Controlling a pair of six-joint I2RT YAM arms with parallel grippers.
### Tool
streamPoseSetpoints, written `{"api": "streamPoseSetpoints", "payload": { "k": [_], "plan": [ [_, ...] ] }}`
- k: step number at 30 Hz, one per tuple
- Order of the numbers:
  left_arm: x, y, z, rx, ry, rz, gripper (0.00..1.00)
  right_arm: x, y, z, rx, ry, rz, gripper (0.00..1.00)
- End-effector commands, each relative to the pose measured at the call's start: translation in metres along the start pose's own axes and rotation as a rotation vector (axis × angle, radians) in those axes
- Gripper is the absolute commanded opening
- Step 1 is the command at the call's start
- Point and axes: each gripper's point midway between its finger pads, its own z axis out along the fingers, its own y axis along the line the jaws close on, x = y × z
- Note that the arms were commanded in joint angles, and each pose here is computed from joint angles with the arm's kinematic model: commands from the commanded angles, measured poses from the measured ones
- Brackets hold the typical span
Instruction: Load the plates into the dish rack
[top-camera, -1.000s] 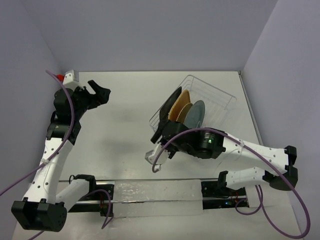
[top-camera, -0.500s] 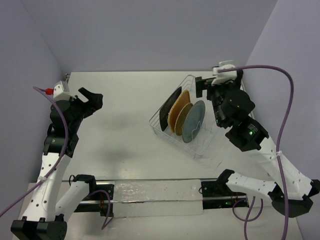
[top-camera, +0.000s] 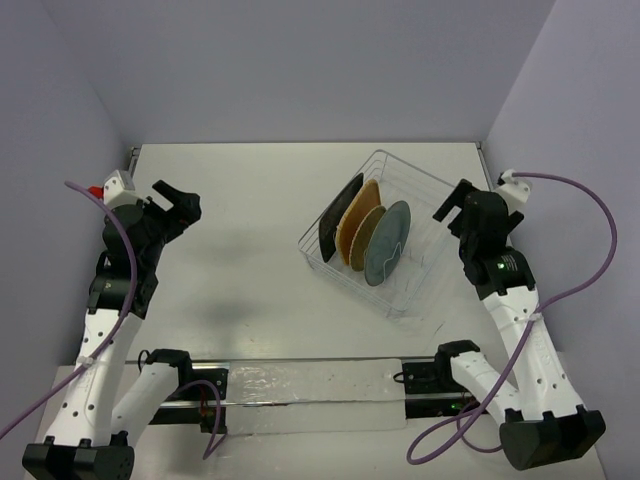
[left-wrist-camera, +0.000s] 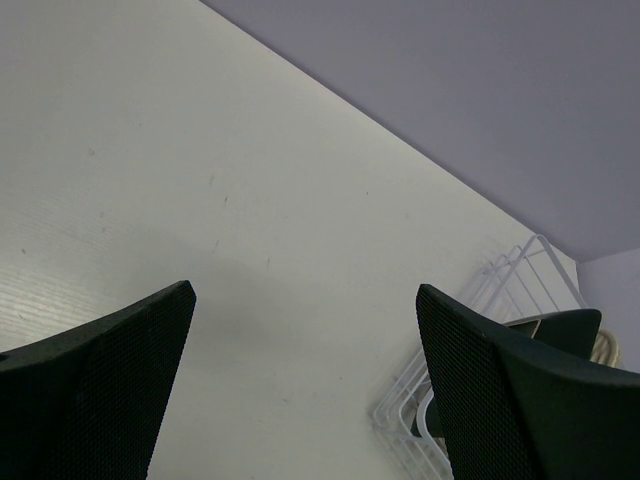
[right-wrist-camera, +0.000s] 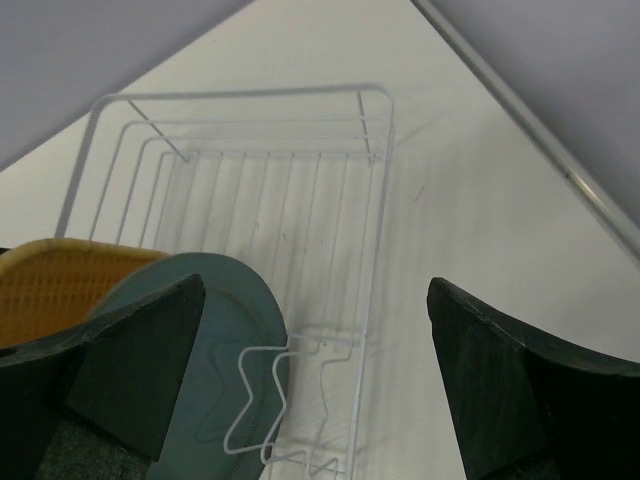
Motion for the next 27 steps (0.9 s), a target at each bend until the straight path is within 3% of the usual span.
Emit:
{"api": "streamPoseSetpoints", "payload": {
  "k": [1,14,27],
  "plan": [
    [-0.01,-0.007,-0.004,0.018,-0.034,-0.005,0.99,0.001,-0.003,-0.006,-0.021,-0.008,0.074,1.0],
    [-0.013,0.0,-0.008,-0.014,-0.055,-0.023,0.99,-0.016,-0.037,-0.025,0.071,-0.158,0.141,1.0],
    [-0.013,-0.005,-0.009,0.01,-0.049,-0.018,0.99,-0.004,-0.043,-0.023,0.075,-0.137,0.115,1.0]
  ]
}}
